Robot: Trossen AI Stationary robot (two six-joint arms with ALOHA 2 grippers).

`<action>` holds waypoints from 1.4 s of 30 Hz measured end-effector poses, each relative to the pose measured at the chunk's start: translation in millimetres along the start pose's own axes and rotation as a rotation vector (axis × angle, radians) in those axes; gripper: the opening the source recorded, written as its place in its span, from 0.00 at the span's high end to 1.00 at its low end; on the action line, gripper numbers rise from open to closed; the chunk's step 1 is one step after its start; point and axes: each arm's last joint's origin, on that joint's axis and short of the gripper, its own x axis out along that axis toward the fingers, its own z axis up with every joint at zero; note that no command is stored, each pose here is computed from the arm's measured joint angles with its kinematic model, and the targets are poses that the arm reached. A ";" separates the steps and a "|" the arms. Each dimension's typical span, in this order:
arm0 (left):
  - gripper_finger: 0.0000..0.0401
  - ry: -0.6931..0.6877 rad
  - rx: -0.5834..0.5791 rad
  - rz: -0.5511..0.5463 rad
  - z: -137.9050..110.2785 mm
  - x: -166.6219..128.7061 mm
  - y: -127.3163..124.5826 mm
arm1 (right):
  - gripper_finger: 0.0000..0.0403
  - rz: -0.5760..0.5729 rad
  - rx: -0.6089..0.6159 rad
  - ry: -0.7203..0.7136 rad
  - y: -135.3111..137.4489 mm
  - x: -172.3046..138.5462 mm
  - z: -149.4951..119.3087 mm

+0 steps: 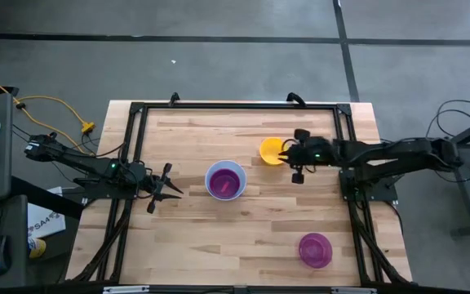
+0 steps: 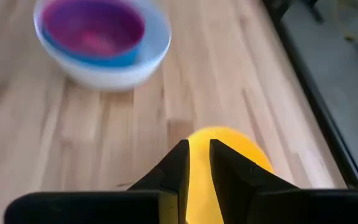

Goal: Nest bowls inside each other
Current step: Stack the yellow bowl on top of the pink bowl

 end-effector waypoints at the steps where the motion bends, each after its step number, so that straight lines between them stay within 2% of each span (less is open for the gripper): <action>1: 0.80 0.000 0.000 0.000 0.0 0.0 0.0 | 0.86 0.006 -0.025 0.039 -0.4 4.0 1.1; 4: 0.80 0.000 0.000 0.000 0.1 0.0 0.0 | 0.86 0.016 -0.073 0.150 -4.0 13.2 8.1; 13: 0.80 0.000 0.000 0.000 0.1 0.0 0.0 | 0.86 0.098 -0.120 0.341 -11.0 23.0 34.5; 22: 0.80 0.000 0.000 0.000 0.0 0.0 0.0 | 0.86 0.227 -0.094 0.416 -6.0 43.9 39.1; 31: 0.80 0.000 0.000 0.000 0.1 0.0 0.0 | 0.86 0.244 -0.107 0.504 -3.3 68.1 36.4; 39: 0.80 0.000 0.000 0.000 0.1 0.0 0.0 | 0.86 0.160 -0.086 0.573 -10.4 68.4 31.0; 42: 0.80 0.000 0.000 0.000 0.1 0.0 0.0 | 0.86 0.165 -0.056 0.593 -11.2 67.4 29.1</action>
